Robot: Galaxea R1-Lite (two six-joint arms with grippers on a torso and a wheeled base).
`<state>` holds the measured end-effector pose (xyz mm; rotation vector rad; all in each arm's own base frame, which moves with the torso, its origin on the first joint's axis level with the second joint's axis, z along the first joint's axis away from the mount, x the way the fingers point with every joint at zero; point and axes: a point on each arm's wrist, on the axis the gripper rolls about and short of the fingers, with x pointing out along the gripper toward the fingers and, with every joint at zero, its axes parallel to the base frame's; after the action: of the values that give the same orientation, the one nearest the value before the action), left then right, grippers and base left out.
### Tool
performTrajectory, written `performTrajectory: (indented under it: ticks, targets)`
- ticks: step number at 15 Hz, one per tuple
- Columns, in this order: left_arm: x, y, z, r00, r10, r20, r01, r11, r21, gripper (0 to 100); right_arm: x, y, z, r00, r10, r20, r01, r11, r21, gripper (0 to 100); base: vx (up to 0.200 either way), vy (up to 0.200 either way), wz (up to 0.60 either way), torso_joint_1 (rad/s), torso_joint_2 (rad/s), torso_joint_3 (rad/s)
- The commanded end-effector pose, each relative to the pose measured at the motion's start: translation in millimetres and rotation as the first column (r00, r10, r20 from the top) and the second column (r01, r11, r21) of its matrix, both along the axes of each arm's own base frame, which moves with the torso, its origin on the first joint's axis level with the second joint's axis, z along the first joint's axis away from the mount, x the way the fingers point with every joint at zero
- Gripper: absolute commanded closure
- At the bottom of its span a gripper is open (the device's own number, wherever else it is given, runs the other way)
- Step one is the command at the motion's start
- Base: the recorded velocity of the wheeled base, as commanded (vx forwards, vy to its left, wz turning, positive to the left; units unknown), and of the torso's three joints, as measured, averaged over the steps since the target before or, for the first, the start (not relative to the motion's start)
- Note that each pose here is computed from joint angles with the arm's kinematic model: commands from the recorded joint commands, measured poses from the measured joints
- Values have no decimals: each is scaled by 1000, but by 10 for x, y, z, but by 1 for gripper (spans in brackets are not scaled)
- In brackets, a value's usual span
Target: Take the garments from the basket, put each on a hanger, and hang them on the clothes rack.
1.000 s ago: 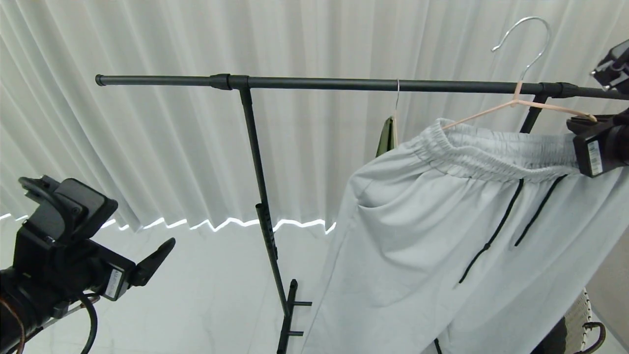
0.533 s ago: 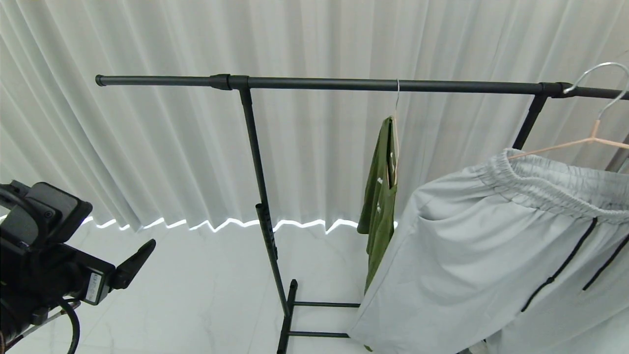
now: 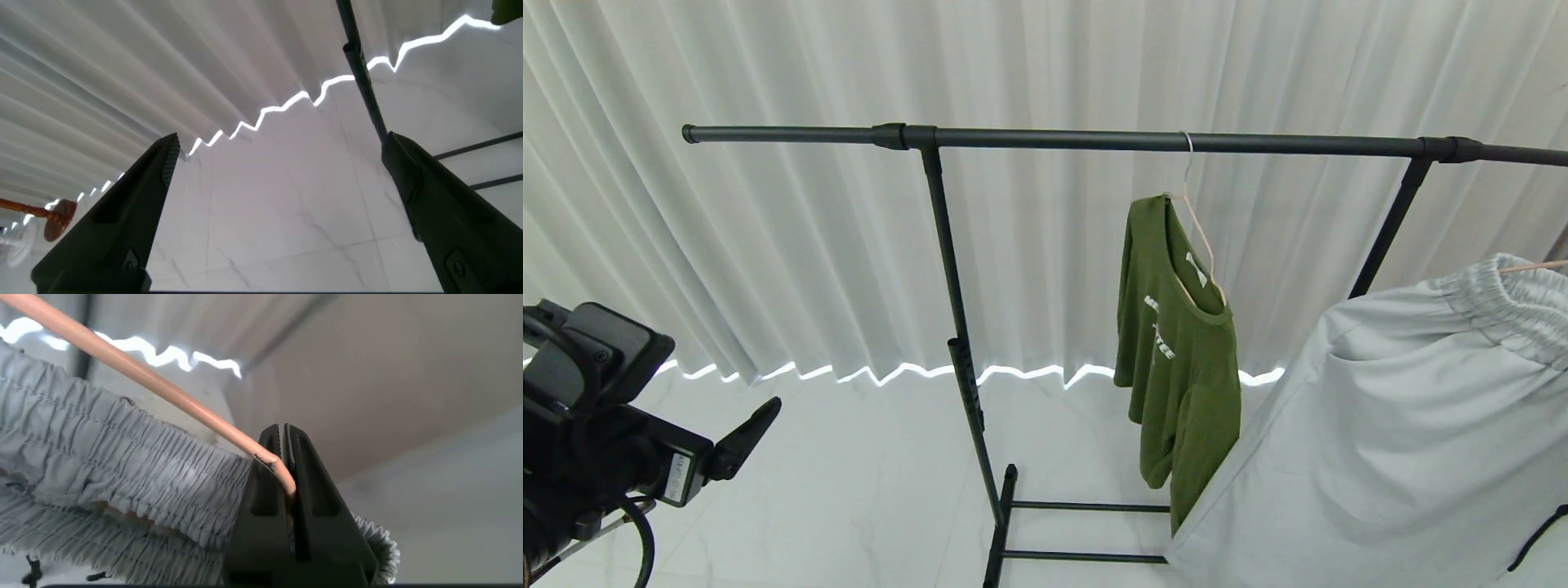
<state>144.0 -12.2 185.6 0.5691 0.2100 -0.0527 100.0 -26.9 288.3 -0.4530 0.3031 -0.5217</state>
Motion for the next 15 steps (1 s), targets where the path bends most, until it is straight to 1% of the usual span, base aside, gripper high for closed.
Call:
performTrajectory:
  ticks: [1,3,4,7,9,11,13,15]
  targets:
    - [7,-1,-1,1000,0,-2,0,1000,0,0,-50,-69,-18,997,-77,1,77,997,1,100,0,0,0,0,0,0]
    - [3,-1,-3,1000,0,-2,0,1000,2,0,-63,-115,-36,992,-124,-11,124,992,3,100,0,0,0,0,0,0]
    - [-1,2,-5,1000,1,-2,-1,1000,2,0,-97,-168,-50,982,-184,-28,185,983,6,100,0,0,0,0,0,0]
    - [11,1,-10,1000,0,-6,0,1000,7,0,-164,-233,-74,962,-270,-41,271,962,14,100,0,0,0,0,0,0]
    - [15,-2,-8,1000,-1,-6,1,1000,7,0,-167,-238,-83,959,-281,-31,282,959,39,100,0,0,0,0,0,0]
    - [8,-1,3,1000,-2,0,2,1000,9,0,-201,-221,-105,958,-284,-43,286,956,58,100,0,0,0,0,0,0]
    - [1,-1,3,1000,-2,1,2,1000,11,0,-231,-201,-120,959,-279,-56,282,957,63,100,0,0,0,0,0,0]
    - [1,-3,3,1000,-5,1,5,1000,10,0,-246,-194,-133,959,-277,-61,281,958,64,100,0,-200,0,7,5,2]
